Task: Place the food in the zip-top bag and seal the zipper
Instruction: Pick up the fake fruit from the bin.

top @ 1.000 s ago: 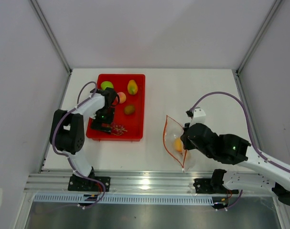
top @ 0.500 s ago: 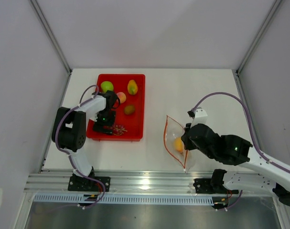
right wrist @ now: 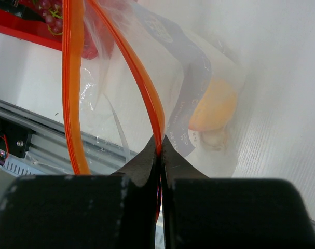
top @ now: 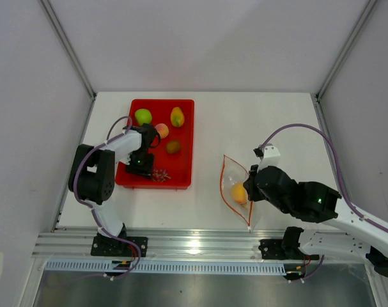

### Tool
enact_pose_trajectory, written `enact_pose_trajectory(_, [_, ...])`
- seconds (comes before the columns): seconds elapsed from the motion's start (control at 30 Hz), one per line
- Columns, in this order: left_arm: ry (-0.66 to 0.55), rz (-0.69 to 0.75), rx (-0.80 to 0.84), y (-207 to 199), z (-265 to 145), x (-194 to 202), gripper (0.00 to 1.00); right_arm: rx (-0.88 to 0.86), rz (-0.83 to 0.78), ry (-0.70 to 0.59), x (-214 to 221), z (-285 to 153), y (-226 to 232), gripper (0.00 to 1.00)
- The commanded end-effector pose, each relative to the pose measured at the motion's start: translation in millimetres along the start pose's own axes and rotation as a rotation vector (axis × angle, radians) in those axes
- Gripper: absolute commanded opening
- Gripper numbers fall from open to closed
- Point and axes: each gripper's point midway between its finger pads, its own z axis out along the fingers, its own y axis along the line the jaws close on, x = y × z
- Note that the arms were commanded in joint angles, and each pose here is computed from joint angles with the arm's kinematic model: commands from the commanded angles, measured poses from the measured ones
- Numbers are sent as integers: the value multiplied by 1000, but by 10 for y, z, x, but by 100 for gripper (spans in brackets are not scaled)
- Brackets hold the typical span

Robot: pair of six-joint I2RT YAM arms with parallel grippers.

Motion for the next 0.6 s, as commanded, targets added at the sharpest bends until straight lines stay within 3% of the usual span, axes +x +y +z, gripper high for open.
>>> enact_pose_trajectory(0.0, [7, 0, 34, -17, -103, -51, 48, -15, 26, -24, -89, -47, 29, 0])
enact_pose_trajectory(0.3, [38, 51, 90, -20, -237, -29, 26, -22, 32, -21, -87, -42, 54, 0])
enact_pose_trajectory(0.57, [-20, 88, 190, 13, -663, -123, 28, -12, 28, -13, -63, 15, 67, 0])
